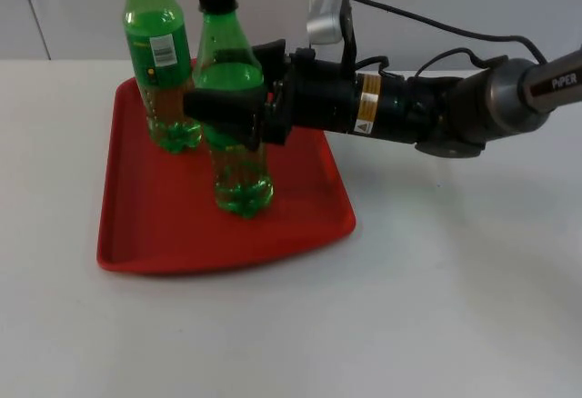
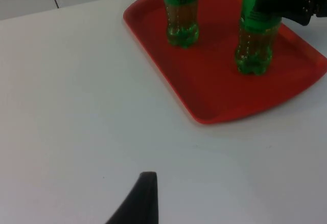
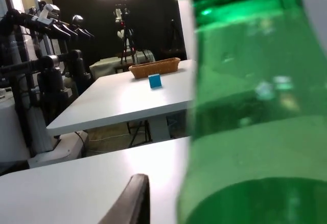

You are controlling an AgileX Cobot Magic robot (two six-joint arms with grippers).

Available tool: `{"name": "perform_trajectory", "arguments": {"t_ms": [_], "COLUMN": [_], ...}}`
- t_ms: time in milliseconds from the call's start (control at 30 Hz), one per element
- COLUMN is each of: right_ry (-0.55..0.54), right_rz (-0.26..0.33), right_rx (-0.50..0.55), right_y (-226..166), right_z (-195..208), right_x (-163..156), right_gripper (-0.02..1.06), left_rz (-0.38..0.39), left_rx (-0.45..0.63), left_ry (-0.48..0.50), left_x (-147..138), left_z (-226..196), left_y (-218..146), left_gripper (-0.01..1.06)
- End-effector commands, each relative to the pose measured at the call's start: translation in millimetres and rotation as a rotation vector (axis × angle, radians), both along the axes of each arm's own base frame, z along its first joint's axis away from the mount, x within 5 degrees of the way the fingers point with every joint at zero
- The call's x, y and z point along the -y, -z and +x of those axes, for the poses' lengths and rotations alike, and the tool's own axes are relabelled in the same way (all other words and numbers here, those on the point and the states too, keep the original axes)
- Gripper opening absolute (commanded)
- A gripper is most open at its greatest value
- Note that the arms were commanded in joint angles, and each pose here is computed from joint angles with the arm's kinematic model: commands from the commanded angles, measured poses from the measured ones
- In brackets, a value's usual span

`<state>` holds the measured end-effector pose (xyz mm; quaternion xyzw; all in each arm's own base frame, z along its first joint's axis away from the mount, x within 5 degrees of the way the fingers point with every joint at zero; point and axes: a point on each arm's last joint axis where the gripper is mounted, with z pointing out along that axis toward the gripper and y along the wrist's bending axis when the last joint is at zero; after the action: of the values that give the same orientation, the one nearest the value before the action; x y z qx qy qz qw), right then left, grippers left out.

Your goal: Place the bottle upright on the tray.

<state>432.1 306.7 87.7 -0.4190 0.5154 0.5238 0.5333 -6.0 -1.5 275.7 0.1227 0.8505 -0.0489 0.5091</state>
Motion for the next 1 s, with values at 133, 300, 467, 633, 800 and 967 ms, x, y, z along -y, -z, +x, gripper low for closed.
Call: {"name": "perform_trajectory", "arguments": {"t_ms": [133, 300, 467, 633, 800, 967], "right_ry": [-0.01, -0.008, -0.008, -0.009, -0.028, -0.063], "right_rz": [-0.001, -0.001, -0.001, -0.002, -0.043, -0.091], "right_rx": [0.011, 0.011, 0.011, 0.012, 0.034, 0.026], "right_y": [-4.6, -4.6, -4.6, -4.5, -1.8, -1.0], "right_z": [0.3, 0.9, 0.9, 0.9, 3.0, 3.7], "right_x": [0.8, 1.7, 1.7, 1.7, 9.1, 15.9], "right_gripper": [1.05, 1.05, 1.05, 1.05, 1.05, 1.05], "left_rz": [-0.002, -0.002, -0.002, -0.002, -0.002, -0.002], "left_rx": [0.005, 0.005, 0.005, 0.005, 0.005, 0.005], "left_ry": [0.002, 0.002, 0.002, 0.002, 0.002, 0.002], "left_x": [0.0, 0.0, 0.0, 0.0, 0.0, 0.0], "left_z": [0.5, 0.5, 0.5, 0.5, 0.5, 0.5], "left_y": [0.8, 0.8, 0.8, 0.8, 0.8, 0.8], "left_gripper": [1.05, 1.05, 1.05, 1.05, 1.05, 1.05]}}
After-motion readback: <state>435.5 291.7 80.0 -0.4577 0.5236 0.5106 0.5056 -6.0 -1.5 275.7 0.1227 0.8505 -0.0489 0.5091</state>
